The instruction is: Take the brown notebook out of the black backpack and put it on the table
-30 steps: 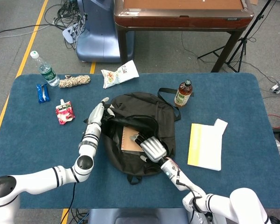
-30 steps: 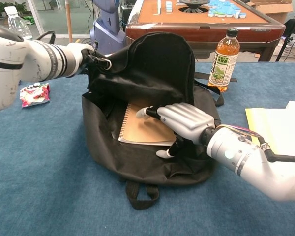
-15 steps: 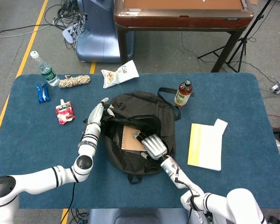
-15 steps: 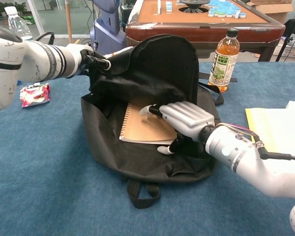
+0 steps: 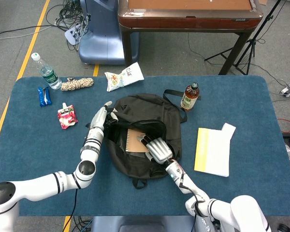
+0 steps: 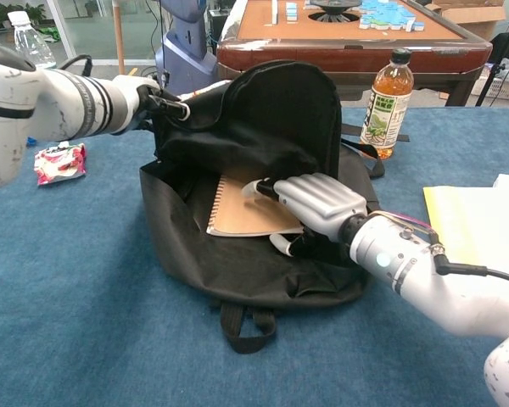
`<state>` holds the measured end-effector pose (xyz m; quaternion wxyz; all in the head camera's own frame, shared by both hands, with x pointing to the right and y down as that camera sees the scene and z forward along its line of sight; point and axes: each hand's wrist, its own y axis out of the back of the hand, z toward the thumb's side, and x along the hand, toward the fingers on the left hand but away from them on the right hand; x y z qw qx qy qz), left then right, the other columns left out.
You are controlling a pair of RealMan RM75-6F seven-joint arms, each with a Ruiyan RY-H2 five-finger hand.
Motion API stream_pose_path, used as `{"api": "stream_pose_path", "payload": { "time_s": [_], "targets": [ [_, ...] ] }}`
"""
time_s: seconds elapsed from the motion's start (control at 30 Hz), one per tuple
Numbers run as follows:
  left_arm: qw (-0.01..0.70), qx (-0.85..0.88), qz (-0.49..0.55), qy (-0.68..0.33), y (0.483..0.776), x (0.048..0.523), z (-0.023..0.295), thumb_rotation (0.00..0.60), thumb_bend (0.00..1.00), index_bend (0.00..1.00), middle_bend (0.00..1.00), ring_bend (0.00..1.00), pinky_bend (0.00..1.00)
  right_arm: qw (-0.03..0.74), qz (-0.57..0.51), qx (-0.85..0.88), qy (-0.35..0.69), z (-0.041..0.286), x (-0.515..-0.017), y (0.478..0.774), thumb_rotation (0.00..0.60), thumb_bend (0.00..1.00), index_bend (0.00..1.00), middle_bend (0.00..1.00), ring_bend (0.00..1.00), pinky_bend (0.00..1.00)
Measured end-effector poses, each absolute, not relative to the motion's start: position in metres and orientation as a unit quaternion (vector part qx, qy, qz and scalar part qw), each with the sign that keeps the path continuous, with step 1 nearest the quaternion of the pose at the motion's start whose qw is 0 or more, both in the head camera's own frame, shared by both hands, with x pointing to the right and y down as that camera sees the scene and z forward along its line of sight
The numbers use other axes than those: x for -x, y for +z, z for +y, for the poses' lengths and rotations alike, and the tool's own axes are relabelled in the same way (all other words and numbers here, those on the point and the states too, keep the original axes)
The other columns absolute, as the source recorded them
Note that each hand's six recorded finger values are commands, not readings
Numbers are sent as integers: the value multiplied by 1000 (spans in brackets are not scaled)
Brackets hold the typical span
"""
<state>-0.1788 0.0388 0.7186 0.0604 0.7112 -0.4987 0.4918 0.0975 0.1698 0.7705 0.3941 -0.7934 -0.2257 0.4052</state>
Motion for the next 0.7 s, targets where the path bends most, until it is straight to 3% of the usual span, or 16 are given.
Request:
{"api": "stream_pose_path", "payload": {
  "time_s": [0.3, 0.7],
  "targets": [
    [66, -711, -500, 491, 719, 180, 38, 600, 740, 557, 61, 0, 38, 407, -247, 788, 391, 163, -95, 764, 600, 625, 250, 227, 125, 197],
    [74, -710, -505, 486, 718, 181, 35, 600, 740, 552, 61, 0, 41, 415, -282, 780, 375, 157, -95, 757, 600, 682, 631, 339, 223, 197]
  ]
}}
